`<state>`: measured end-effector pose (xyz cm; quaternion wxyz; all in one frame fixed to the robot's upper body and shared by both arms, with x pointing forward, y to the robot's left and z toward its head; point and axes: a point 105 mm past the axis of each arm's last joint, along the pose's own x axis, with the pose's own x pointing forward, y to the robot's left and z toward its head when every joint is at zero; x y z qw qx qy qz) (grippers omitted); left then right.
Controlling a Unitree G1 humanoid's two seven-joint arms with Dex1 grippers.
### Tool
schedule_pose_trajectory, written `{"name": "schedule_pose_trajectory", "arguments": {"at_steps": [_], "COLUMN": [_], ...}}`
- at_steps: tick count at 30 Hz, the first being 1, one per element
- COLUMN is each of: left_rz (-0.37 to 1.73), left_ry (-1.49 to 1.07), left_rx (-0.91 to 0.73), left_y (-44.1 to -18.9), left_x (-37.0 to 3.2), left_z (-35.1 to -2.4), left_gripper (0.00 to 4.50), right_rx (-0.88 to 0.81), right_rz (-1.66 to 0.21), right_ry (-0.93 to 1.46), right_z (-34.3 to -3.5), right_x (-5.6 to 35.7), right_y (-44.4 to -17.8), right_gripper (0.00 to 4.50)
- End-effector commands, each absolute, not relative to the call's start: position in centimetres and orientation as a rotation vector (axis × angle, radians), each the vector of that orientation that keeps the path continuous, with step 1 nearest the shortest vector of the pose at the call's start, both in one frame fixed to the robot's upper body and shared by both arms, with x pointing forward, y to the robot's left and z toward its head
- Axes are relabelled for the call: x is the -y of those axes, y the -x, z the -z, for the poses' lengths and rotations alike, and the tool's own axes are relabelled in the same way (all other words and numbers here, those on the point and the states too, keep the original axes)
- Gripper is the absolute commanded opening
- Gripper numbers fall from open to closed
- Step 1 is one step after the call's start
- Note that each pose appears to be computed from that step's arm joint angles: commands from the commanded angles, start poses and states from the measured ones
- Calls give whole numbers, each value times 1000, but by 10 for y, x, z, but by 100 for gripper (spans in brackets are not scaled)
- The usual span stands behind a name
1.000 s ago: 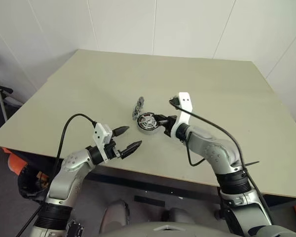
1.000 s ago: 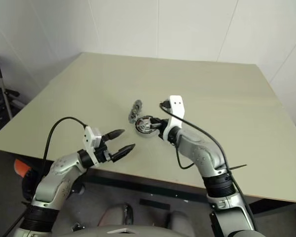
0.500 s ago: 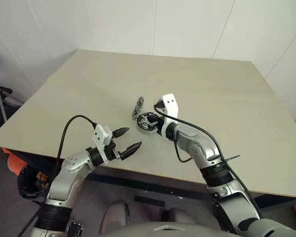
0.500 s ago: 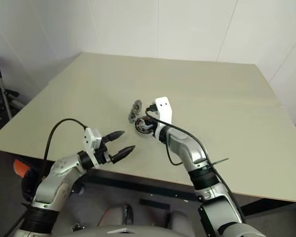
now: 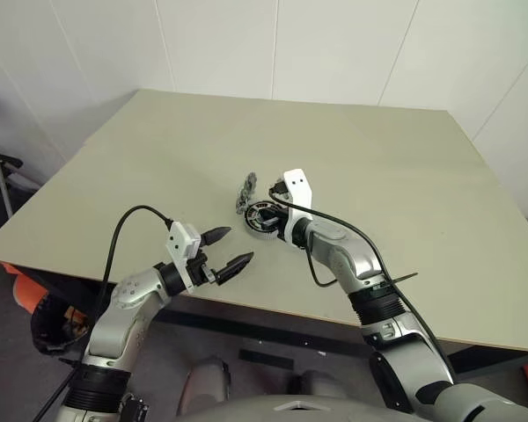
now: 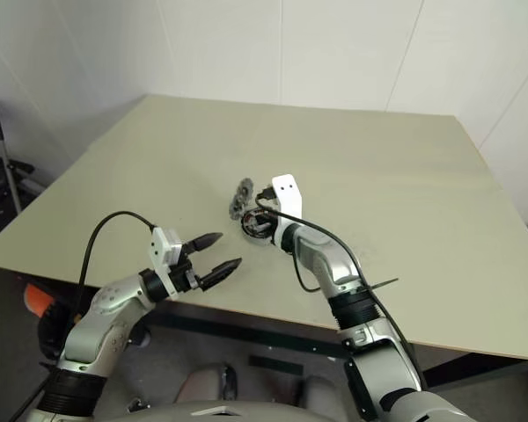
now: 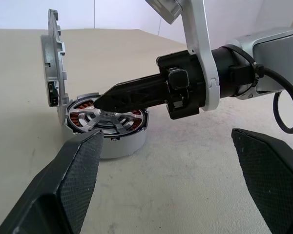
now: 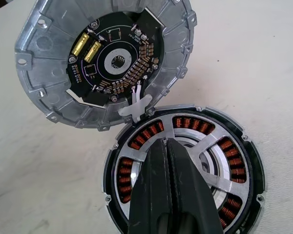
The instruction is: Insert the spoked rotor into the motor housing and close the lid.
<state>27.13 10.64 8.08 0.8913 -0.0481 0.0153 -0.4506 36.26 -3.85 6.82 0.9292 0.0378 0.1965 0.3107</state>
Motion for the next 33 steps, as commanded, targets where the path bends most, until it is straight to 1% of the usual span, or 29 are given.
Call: {"name": "schedule_pose_trajectory", "arguments": {"at_steps": [1, 4, 7, 11, 18, 23, 25, 27, 33], "left_rz": [946, 946, 947, 948, 944, 942, 940, 939, 939], "left_ry": [83, 84, 86, 91, 97, 98, 98, 98, 100], "left_rx": [25, 26, 27, 29, 32, 32, 32, 33, 36], "left_y": [-271, -271, -271, -271, -273, -273, -272, -272, -271], "left_x": [-105, -105, -104, -103, -102, -102, -103, -103, -101], "left_z": [-94, -95, -95, -95, -96, -95, -95, -95, -96], "left_gripper": [450, 450, 450, 450, 450, 450, 450, 450, 450], "right_rx": [-370, -297, -278, -299, -343, -343, -335, -329, -325], "right_rz": [-672, -765, -846, -939, -1158, -1192, -1192, -1193, -1172], "right_ry": [-36, 57, 169, 296, 522, 597, 620, 636, 676], "right_z": [-82, -105, -116, -115, -103, -100, -101, -102, -100], "right_x": [39, 39, 43, 46, 37, 34, 33, 32, 34], "right_y": [-362, -355, -348, -336, -304, -305, -309, -312, -320], "right_gripper": [3, 3, 3, 3, 3, 3, 41, 93, 304]}}
